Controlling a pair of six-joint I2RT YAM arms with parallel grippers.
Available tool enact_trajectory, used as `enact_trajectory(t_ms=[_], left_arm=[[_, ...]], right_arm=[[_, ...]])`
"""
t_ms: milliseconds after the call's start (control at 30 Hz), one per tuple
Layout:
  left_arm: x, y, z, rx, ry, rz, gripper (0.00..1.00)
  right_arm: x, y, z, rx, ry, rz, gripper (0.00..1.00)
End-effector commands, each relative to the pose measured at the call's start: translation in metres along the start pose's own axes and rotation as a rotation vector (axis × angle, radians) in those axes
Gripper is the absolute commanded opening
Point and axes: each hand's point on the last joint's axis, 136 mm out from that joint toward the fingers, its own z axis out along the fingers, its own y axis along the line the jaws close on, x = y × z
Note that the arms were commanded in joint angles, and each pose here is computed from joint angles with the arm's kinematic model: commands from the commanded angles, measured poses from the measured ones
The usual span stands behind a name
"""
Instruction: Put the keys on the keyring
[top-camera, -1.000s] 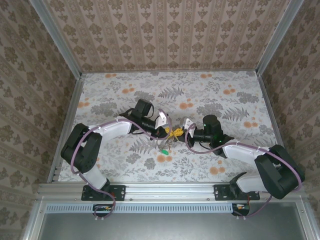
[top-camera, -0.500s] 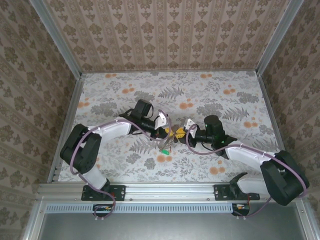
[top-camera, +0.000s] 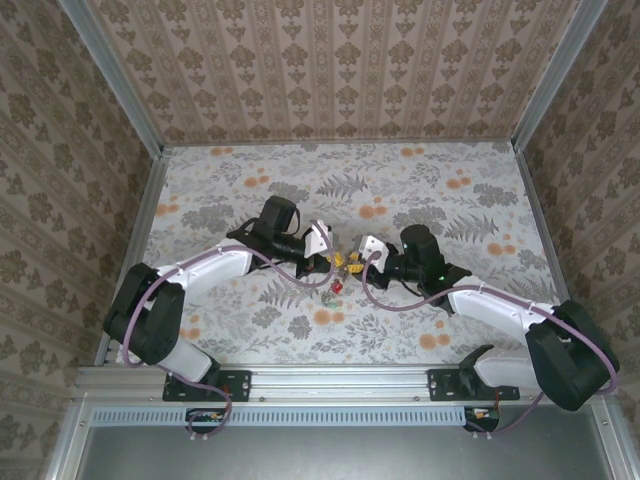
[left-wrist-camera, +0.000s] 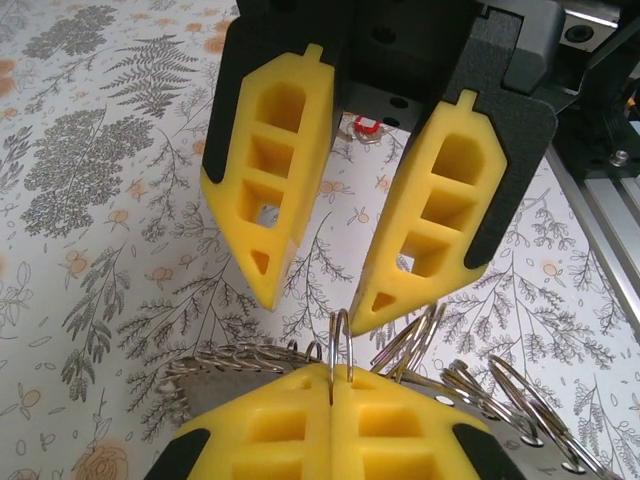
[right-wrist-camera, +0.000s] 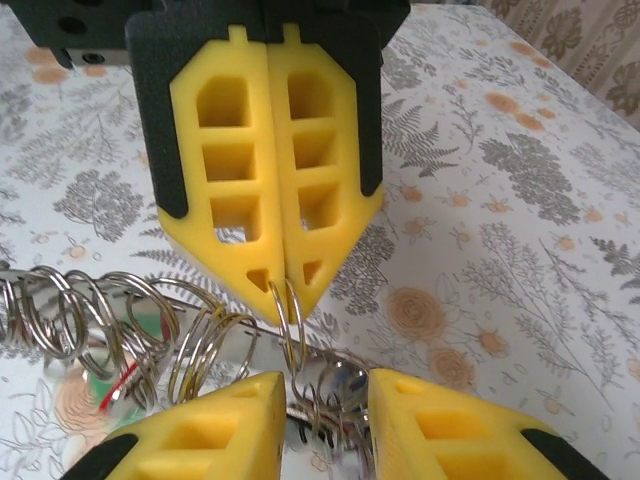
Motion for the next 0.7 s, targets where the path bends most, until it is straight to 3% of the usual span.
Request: enact_trajectory(t_ms=[0,100,333,667], left_arm=[[-0.009,-0.002,-0.006,0.004,-0.011,0.045,0.00],[-0.009,-0.002,-0.006,0.007,-0.011,0.044,0.00],[-0.009,-0.003,-0.003,0.022,-0.008,0.035,0.00],[-0.007,-0.007,0.000,0.051,-0.005,0.015,0.00]], right_arm=[[-0.009,-0.007,-0.005,0.028,0.018,-0.075,0.28],[-0.011,-0.005,-0.005,0.010,0.023,-0.093,0.24],[-0.014,-0.006,-0.003,0.003,0.034,-0.118,0.24],[-0.014,0.013,0.003,-0.123,0.038,-0.110,0.27]])
